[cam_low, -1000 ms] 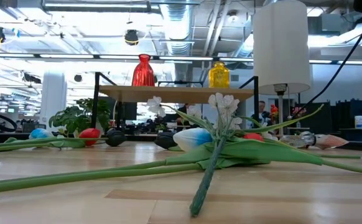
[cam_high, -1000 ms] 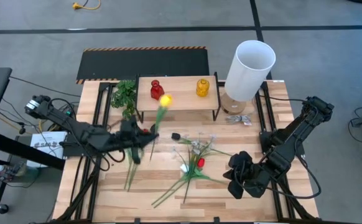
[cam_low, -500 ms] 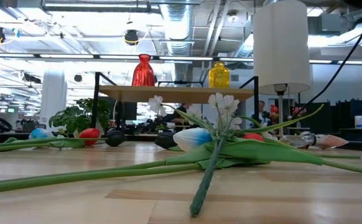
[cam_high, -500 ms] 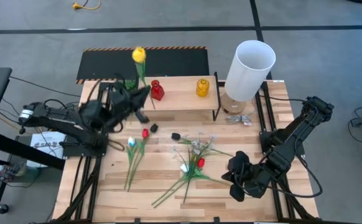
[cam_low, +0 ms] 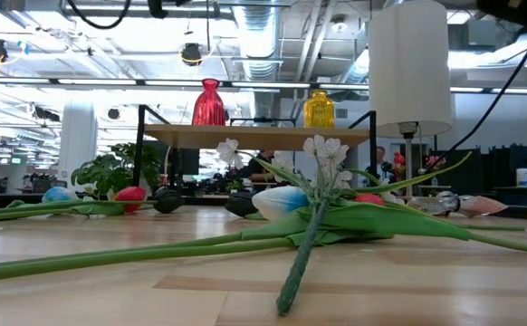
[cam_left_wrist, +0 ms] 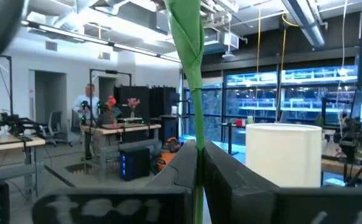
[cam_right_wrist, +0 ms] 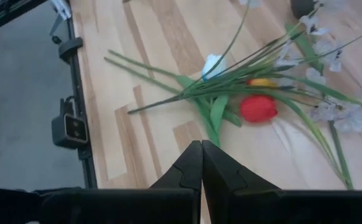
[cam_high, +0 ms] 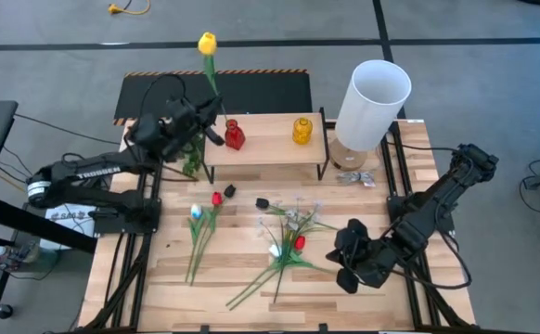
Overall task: Pick and place flowers into a vace then onto a shelf
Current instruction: Put the left yellow flower into the red vase on the shelf
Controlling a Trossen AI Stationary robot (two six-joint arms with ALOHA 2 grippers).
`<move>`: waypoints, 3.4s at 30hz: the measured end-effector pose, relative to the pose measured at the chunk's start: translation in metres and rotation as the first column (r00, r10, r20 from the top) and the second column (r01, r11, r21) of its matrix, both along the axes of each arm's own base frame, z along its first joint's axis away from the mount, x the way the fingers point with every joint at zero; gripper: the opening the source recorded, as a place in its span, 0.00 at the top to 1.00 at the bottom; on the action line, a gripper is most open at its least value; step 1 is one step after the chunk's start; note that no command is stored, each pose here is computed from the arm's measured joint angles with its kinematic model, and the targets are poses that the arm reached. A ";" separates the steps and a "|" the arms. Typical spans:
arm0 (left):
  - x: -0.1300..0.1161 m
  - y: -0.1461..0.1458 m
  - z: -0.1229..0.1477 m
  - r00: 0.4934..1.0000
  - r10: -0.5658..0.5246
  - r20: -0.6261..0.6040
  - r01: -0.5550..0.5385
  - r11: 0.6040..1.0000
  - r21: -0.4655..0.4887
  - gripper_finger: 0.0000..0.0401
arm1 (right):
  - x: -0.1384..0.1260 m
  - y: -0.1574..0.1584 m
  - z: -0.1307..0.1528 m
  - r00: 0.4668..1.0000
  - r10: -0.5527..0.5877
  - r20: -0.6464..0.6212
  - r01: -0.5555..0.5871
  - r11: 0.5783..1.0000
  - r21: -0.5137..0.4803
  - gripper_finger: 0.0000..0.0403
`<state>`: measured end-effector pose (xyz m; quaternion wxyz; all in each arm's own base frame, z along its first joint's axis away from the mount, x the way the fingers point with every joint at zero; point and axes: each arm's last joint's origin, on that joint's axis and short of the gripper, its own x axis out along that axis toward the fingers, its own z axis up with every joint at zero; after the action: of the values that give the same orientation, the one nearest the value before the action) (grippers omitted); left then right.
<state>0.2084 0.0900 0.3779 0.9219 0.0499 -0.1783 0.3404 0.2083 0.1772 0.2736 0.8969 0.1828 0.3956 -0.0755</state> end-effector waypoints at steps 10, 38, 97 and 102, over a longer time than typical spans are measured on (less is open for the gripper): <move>0.005 0.042 -0.020 0.998 0.003 -0.071 -0.006 0.999 -0.050 1.00 | 0.010 -0.011 0.001 0.997 -0.070 0.011 0.070 0.997 0.024 1.00; 0.020 0.036 -0.050 0.977 0.054 -0.207 -0.085 0.986 -0.142 1.00 | 0.011 -0.011 0.001 0.998 -0.066 0.011 0.066 0.998 0.019 1.00; 0.009 0.019 -0.100 0.978 0.103 -0.183 -0.143 0.965 -0.219 0.52 | 0.008 -0.009 0.000 0.997 -0.072 0.003 0.072 0.997 0.034 1.00; 0.007 0.019 -0.099 0.974 0.140 -0.178 -0.178 0.959 -0.219 0.47 | 0.008 -0.009 0.000 0.997 -0.072 0.001 0.072 0.997 0.033 1.00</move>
<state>0.2155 0.1091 0.2793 0.9023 -0.0173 -0.0577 0.4269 0.2167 0.1678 0.2739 0.8909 0.2120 0.3887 -0.1010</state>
